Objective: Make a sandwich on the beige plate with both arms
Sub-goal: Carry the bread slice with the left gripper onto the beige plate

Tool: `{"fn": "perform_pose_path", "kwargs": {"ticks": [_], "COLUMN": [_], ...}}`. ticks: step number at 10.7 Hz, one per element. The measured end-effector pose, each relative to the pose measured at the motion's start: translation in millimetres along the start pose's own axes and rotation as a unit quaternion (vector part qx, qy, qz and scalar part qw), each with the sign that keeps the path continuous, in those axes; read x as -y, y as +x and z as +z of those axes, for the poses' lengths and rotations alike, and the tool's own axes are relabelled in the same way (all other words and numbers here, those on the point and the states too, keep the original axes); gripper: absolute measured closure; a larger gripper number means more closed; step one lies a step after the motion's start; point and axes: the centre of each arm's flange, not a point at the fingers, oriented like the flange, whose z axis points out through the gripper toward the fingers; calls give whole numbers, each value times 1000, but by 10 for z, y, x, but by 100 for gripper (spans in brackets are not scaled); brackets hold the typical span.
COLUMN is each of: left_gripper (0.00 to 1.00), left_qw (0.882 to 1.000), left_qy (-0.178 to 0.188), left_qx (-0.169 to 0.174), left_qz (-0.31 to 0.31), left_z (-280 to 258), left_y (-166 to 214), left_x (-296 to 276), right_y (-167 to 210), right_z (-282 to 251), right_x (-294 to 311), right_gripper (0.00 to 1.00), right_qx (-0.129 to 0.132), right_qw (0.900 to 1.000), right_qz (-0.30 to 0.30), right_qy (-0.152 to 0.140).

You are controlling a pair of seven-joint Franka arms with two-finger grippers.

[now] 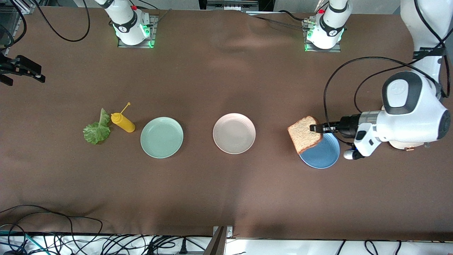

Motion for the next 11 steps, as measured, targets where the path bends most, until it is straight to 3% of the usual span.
{"fn": "perform_pose_path", "kwargs": {"ticks": [7, 11], "left_gripper": [91, 91], "left_qw": [999, 998], "left_qy": [-14, -41], "left_qx": [-35, -10], "left_qz": [-25, -36], "left_z": [1180, 1620], "left_y": [70, -12], "left_x": [-654, -834], "right_y": [3, 4], "right_z": [2, 3], "right_x": [1, 1], "right_gripper": [0, 0], "right_qx": [0, 0], "right_qw": [1000, 1000], "right_qz": [0, 0], "right_qy": [0, 0]}}
